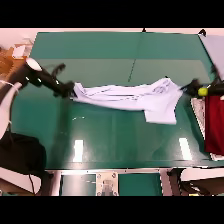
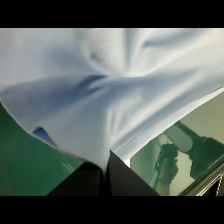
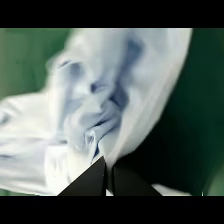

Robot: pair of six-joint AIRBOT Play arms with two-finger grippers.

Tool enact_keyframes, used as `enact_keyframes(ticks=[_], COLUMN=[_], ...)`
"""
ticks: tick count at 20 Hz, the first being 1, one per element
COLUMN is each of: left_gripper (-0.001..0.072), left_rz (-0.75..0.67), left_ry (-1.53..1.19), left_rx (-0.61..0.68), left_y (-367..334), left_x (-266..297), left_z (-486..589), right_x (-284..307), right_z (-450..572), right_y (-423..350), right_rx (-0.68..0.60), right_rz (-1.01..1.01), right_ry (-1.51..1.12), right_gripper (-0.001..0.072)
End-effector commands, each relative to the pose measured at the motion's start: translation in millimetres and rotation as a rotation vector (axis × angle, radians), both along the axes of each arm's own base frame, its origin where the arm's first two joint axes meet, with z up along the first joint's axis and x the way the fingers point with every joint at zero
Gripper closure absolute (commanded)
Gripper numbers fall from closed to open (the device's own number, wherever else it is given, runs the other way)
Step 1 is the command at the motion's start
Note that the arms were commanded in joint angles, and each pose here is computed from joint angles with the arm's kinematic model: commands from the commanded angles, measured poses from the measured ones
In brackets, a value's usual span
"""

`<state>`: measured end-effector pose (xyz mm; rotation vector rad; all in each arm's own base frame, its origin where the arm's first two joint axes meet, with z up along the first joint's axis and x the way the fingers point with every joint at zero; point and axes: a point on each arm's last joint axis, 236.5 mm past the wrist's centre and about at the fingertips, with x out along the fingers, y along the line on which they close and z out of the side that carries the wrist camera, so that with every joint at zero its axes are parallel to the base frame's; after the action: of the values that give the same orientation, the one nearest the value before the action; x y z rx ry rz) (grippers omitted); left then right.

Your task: Fold the shirts.

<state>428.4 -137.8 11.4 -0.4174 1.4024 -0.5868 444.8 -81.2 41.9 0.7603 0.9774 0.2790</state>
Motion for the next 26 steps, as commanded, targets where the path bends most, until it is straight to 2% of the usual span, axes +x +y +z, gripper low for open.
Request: enact_keyframes(ticks=[1, 3, 6, 9, 11, 13, 16, 19, 21, 23, 26], left_gripper=[0.0686, 0.0685, 0.0685, 0.0685, 0.0685, 0.0685, 0.0685, 0.0685, 0.0685, 0.0685, 0.0685], left_rz=[-0.006, 0.013, 0.117, 0.205, 0.254, 0.292, 0.267, 0.214, 0.207, 0.183, 0.185], left_ry=[-0.388, -0.707, -1.199, -1.533, -1.656, -1.634, -1.398, -1.112, -0.960, -0.907, -0.938], left_rx=[-0.043, -0.066, -0.109, -0.124, -0.088, -0.011, 0.091, 0.163, 0.221, 0.231, 0.232], left_y=[-8, -11, -3, 11, 23, 36, 43, 46, 55, 54, 54], left_x=[27, 17, -50, -140, -182, -186, -150, -105, -91, -87, -88], left_z=[161, 284, 455, 553, 583, 576, 507, 410, 364, 349, 357], right_x=[8, -18, -87, -161, -197, -200, -174, -145, -140, -137, -137], right_z=[192, 308, 451, 538, 560, 544, 456, 368, 318, 289, 297], right_y=[20, 41, 70, 89, 98, 78, 45, 45, 49, 50, 51], right_rx=[-0.043, -0.121, -0.264, -0.351, -0.434, -0.480, -0.483, -0.313, -0.251, -0.202, -0.206], right_rz=[-0.002, -0.017, -0.114, -0.246, -0.311, -0.415, -0.423, -0.339, -0.285, -0.269, -0.281], right_ry=[-0.398, -0.648, -0.991, -1.243, -1.325, -1.210, -0.841, -0.583, -0.438, -0.364, -0.402], right_gripper=[0.0693, 0.0693, 0.0693, 0.0693, 0.0693, 0.0693, 0.0694, 0.0694, 0.0694, 0.0694, 0.0694])
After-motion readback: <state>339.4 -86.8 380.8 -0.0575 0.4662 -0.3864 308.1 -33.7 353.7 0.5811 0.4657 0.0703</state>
